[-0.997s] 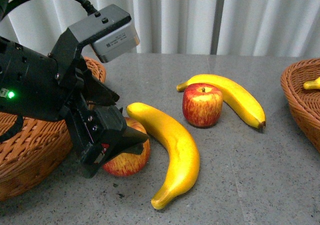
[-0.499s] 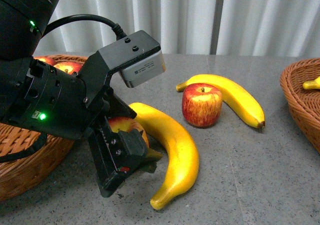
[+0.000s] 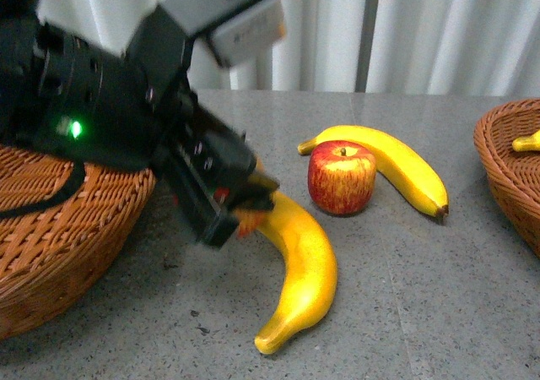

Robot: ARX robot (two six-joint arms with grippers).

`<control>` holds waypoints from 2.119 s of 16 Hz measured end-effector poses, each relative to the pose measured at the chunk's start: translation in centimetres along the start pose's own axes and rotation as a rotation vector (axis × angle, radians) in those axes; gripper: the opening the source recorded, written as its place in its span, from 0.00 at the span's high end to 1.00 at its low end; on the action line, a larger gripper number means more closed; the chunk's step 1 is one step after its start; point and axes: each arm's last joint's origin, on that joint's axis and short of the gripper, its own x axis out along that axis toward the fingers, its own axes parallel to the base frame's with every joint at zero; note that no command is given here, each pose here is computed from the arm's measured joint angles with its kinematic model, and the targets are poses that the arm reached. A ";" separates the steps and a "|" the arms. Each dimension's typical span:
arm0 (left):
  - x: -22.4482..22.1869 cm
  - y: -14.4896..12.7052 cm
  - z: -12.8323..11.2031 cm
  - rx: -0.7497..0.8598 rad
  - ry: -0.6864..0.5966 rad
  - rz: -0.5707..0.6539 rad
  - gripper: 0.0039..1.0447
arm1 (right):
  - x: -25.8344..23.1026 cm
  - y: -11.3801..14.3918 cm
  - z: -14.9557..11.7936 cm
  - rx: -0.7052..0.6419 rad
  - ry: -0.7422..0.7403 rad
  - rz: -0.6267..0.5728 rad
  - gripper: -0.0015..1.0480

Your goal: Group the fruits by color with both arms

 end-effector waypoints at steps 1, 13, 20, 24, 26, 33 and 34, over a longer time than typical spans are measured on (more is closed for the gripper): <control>-1.2 0.5 1.5 -0.009 -0.058 0.088 0.43 | 0.0 0.0 0.0 0.000 0.000 0.000 0.06; -10.9 9.1 -11.2 -0.954 -0.049 0.828 0.44 | 0.0 0.0 0.0 0.000 0.000 0.000 0.06; -9.8 9.3 -12.0 -0.975 0.004 0.804 0.23 | 0.0 0.0 0.0 0.000 0.001 0.000 0.06; -10.7 8.1 -8.0 -0.892 -0.102 0.750 0.06 | 0.0 0.0 0.0 0.000 0.000 0.000 0.06; -10.8 7.3 -3.7 -0.763 -0.242 0.676 0.06 | 0.0 0.0 0.0 0.000 0.000 0.000 0.06; 1.2 2.4 1.7 -0.349 -0.125 0.140 0.06 | 0.0 0.0 0.0 0.000 0.000 0.000 0.06; 2.2 2.1 2.4 -0.312 -0.132 0.113 0.06 | 0.0 0.0 0.0 0.000 0.000 0.000 0.06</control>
